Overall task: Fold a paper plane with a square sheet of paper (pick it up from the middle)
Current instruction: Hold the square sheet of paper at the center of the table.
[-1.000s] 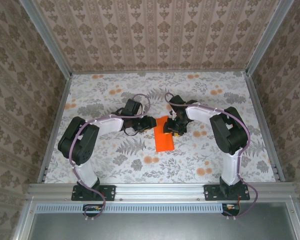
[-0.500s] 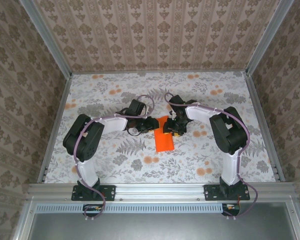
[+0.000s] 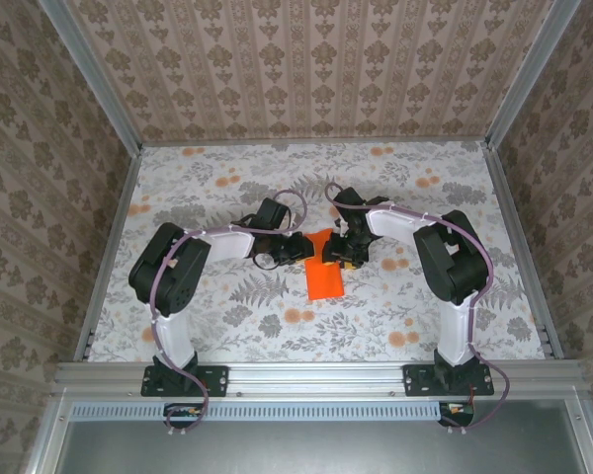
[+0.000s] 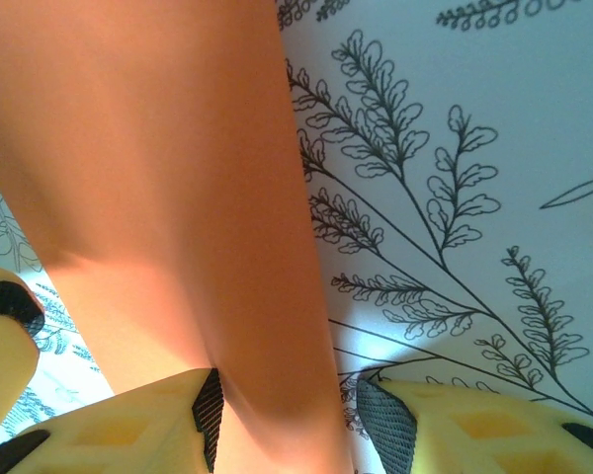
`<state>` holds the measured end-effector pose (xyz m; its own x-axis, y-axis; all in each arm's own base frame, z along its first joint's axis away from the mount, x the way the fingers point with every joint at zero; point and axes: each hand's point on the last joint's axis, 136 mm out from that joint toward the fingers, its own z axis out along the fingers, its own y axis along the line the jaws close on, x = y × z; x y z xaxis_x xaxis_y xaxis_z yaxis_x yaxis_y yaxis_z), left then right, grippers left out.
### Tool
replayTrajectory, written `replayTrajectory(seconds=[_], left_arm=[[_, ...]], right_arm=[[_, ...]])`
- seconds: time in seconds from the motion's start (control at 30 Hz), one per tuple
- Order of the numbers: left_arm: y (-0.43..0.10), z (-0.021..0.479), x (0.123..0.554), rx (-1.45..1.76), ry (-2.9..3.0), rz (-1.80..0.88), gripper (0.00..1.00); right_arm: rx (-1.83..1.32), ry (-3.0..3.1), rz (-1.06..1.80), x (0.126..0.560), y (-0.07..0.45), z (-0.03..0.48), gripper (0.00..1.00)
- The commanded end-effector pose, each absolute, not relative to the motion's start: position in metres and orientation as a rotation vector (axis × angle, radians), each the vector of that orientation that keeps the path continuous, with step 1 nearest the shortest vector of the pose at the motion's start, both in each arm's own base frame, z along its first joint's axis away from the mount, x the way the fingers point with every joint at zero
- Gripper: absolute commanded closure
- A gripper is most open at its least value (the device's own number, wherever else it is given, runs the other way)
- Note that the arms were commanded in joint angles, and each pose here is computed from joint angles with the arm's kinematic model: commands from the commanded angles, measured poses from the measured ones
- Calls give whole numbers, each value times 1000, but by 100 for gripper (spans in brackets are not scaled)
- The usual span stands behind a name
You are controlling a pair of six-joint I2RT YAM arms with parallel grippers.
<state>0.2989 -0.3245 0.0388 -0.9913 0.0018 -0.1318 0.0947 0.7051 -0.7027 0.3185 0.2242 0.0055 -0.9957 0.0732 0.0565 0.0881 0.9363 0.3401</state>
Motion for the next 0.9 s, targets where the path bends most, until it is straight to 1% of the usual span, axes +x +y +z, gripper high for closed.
replayTrajectory(seconds=[0.0,0.6,0.73,0.87], left_arm=[[-331,38,300,89,2801,-1174,79],[-329,27,296,74,2853,-1140,86],[-325,17,292,54,2902,-1091,89],[-313,3,283,27,2984,-987,92]], right_arm=[[-144,-2968,-148,282,181,-80,49],[-149,-2955,-134,280,180,-85,50],[-150,-2953,-131,279,180,-85,49],[-150,-2955,-141,280,181,-83,49]])
